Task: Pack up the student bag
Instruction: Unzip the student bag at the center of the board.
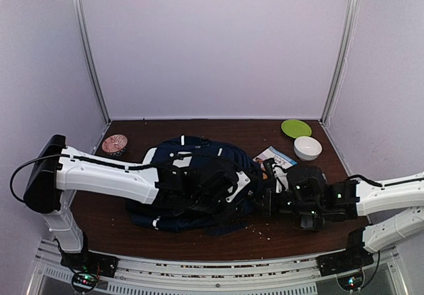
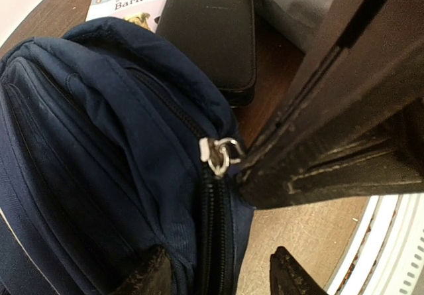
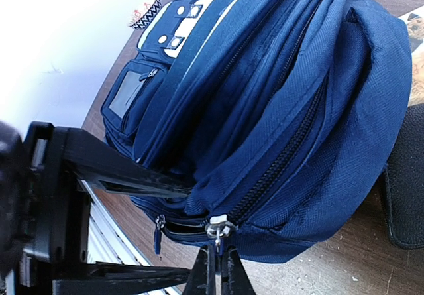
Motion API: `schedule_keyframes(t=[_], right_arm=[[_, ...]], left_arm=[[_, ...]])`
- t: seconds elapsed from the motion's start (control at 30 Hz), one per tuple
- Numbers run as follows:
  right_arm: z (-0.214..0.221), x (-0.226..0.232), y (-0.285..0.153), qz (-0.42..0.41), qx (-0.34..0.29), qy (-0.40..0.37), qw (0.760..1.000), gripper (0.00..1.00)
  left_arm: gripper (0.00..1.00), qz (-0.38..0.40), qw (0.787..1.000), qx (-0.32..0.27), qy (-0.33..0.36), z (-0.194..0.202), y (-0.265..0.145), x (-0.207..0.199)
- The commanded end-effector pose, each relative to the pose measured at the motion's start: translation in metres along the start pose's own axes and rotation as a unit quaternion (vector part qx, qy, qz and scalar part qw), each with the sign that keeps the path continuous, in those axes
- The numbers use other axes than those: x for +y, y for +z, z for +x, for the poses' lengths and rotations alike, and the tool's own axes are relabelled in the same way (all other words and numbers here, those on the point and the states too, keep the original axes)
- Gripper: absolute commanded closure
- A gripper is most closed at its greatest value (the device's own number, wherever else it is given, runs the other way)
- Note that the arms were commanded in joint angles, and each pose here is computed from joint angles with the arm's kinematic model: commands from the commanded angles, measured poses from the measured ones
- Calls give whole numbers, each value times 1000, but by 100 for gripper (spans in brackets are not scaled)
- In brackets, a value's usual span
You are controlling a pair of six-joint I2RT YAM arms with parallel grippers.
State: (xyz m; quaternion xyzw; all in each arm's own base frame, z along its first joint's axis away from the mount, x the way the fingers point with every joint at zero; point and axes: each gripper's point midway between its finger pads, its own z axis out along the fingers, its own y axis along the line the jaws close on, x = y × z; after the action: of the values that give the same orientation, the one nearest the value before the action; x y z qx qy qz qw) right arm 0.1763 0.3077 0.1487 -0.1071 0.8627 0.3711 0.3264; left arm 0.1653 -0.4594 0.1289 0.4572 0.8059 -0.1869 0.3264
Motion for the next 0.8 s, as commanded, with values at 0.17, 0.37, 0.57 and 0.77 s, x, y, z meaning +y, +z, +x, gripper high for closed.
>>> schedule_keyframes(t=[0.17, 0.37, 0.57, 0.77], right_arm=[[-30, 38, -17, -72, -46, 16, 996, 100], [-26, 35, -16, -69, -39, 12, 997, 100], [-17, 25, -15, -43, -18, -15, 999, 96], [-6, -1, -21, -10, -25, -33, 999, 79]], left_arm=[[44, -24, 1000, 9, 0, 8, 21, 13], [100, -33, 999, 9, 3, 11, 22, 17], [100, -60, 998, 0, 3, 10, 8, 28], [100, -102, 995, 17, 12, 21, -12, 47]])
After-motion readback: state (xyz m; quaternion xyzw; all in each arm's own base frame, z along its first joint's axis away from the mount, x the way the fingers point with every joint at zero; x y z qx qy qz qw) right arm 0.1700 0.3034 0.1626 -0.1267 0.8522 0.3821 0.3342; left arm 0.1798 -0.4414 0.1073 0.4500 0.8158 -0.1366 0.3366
